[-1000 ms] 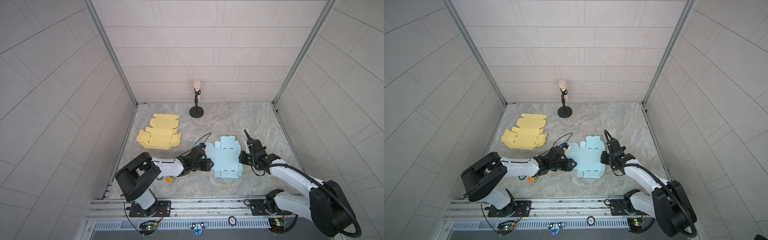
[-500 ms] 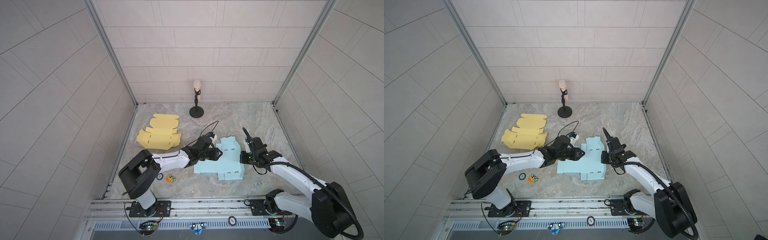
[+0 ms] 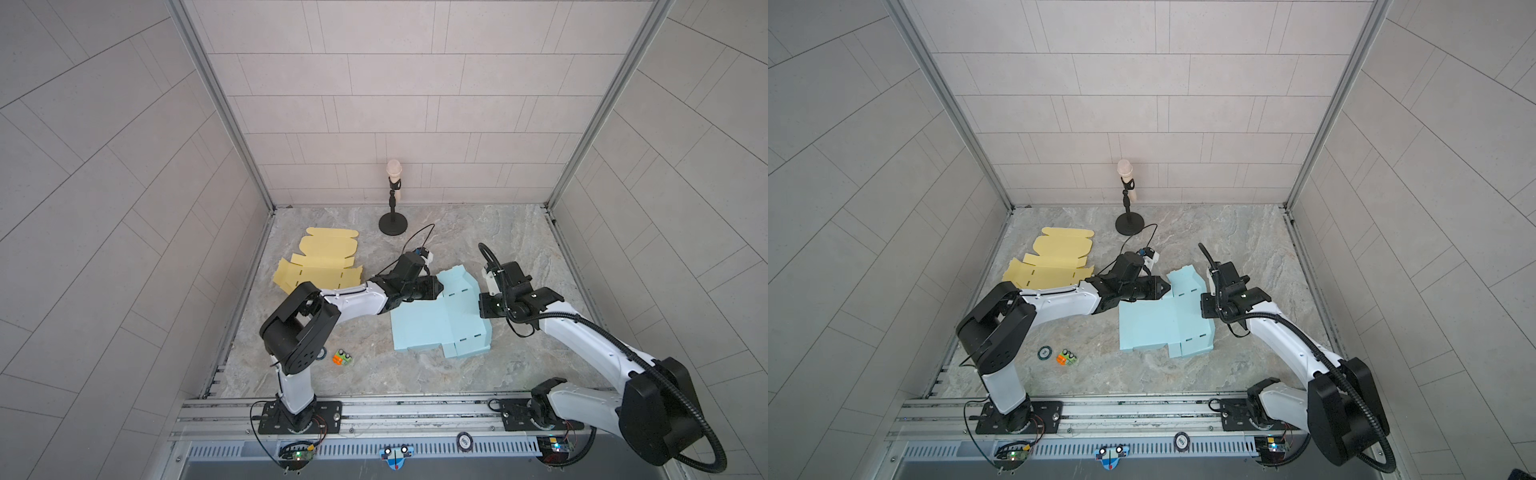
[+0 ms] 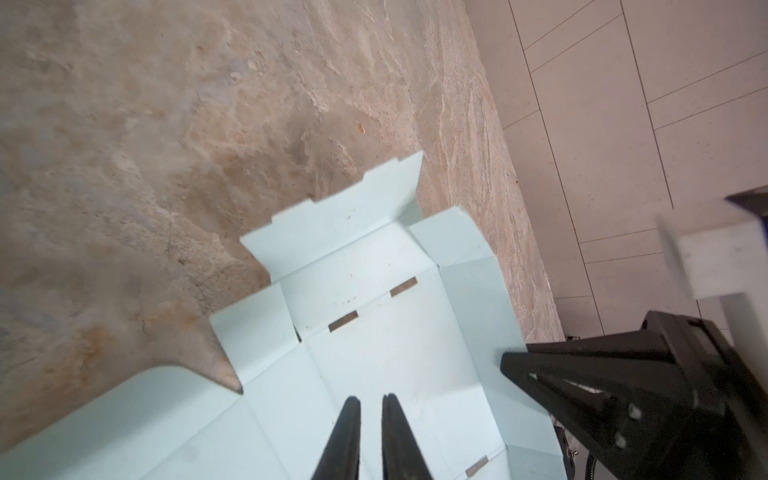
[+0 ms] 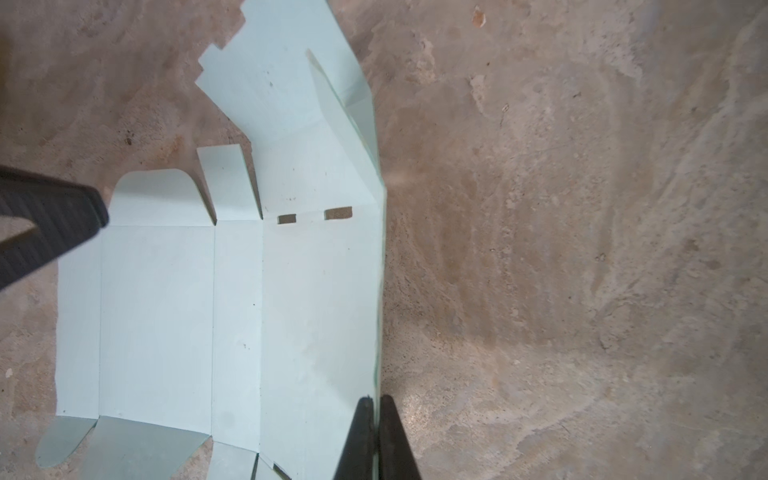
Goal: Fold the paper box
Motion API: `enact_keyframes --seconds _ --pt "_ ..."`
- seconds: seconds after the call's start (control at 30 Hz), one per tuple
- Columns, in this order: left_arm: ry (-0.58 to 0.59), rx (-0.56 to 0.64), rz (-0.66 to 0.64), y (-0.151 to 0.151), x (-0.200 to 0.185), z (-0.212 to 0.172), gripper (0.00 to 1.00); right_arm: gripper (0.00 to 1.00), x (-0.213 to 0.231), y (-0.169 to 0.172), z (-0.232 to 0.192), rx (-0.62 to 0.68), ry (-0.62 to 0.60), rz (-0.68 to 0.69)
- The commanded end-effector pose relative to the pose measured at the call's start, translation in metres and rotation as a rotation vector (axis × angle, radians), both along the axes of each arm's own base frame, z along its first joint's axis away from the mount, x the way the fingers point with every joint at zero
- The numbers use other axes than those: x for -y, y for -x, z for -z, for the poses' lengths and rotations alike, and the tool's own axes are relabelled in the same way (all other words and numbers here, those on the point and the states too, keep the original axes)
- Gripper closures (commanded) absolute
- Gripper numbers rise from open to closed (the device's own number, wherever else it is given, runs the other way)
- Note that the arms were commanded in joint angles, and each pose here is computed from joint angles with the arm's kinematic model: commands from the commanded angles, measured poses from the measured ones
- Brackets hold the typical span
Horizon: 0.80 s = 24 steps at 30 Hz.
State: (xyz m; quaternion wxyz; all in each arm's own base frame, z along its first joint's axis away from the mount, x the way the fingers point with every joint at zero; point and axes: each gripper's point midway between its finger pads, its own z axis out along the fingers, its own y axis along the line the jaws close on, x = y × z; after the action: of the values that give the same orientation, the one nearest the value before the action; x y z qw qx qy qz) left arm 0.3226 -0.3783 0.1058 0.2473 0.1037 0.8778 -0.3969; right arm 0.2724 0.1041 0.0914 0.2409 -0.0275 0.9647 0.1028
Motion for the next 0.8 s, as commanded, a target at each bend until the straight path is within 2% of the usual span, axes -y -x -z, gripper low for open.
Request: enact_keyframes --seconds 0.0,0.43,0.77 --pt "0.011 0.021 0.010 -0.007 0.009 -0.011 0.87 1.00 -0.009 0.000 -0.001 0.007 -0.003 -0.072" --pt "-0.022 0.024 -0.027 -0.043 0.020 -0.014 0.93 1.00 -0.024 0.002 -0.007 0.061 -0.049 -0.136" --pt "-0.022 0.030 -0.048 -0.058 0.024 -0.013 0.93 1.00 -0.026 0.008 -0.015 0.091 -0.067 -0.161"
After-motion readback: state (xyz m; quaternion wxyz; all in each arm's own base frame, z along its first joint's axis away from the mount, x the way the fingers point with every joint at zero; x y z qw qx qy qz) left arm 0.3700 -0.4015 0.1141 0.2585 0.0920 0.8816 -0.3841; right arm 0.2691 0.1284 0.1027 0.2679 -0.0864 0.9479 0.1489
